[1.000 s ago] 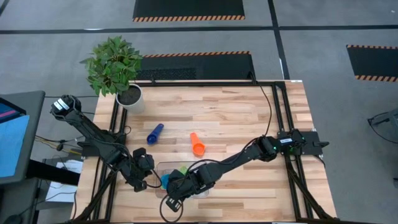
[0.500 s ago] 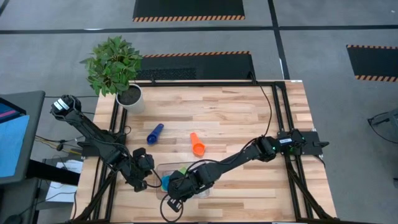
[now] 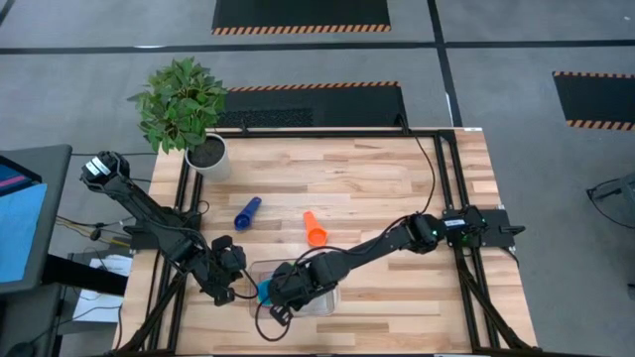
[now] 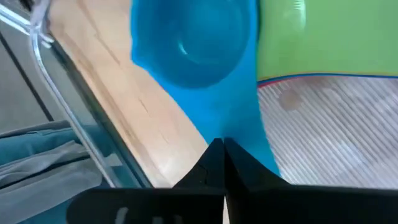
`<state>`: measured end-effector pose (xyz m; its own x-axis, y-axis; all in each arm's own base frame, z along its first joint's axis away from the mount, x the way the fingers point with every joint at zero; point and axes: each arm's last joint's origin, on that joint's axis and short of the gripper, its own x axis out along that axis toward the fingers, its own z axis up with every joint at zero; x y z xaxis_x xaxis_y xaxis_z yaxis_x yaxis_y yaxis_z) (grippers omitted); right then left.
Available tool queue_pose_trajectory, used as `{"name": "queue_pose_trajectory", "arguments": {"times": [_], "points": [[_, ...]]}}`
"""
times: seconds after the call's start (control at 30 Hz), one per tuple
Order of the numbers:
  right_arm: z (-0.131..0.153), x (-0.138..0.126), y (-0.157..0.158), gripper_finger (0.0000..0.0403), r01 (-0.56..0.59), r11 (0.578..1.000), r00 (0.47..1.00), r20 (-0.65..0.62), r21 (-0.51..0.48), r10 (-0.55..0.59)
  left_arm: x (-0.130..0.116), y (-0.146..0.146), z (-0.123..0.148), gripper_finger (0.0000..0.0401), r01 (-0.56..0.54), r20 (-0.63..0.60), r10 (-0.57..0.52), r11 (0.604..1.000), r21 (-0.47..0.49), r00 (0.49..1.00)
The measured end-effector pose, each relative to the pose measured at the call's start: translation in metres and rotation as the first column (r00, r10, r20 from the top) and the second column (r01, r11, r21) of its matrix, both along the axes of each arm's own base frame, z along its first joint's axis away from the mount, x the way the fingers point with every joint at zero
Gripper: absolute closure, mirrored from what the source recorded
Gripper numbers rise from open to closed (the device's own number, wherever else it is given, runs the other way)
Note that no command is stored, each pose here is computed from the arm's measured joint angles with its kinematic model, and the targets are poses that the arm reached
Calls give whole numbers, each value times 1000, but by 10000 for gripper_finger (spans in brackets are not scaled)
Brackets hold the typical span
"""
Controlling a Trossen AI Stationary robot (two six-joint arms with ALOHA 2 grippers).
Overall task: Nest measuring cups in basket
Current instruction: Stack the light blue measuring cup on top of the green measuring cup into the transparent bin, then stack the orange measuring cup on top of the light blue measuring cup into the transparent bin
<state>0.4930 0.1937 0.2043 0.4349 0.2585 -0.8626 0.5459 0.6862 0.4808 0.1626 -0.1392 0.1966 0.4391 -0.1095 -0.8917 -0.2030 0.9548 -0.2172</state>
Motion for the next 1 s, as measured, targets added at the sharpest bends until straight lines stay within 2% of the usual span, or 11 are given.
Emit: {"name": "queue_pose_trajectory", "arguments": {"times": [0.5, 0.7, 0.83, 0.93, 1.0], "points": [[-1, -2, -9, 392, 21, 998, 999, -40, -53, -23, 0, 0, 0, 401, -10, 2, 10, 1000, -1, 1000], [16, -8, -12, 395, 25, 997, 999, -25, -73, -27, 0, 0, 0, 401, -12, 4, 12, 1000, 1, 1000], [29, -5, -9, 386, -19, 999, 998, 58, -31, 21, 0, 0, 0, 401, -9, 6, 9, 1000, 1, 1000], [33, -2, -4, 394, -53, 999, 993, 109, 1, 53, 0, 0, 0, 401, -7, 6, 7, 1000, 4, 1000], [30, -3, -2, 398, -74, 997, 993, 97, 17, 72, 0, 0, 0, 401, -7, 6, 6, 1000, 4, 1000]]}}
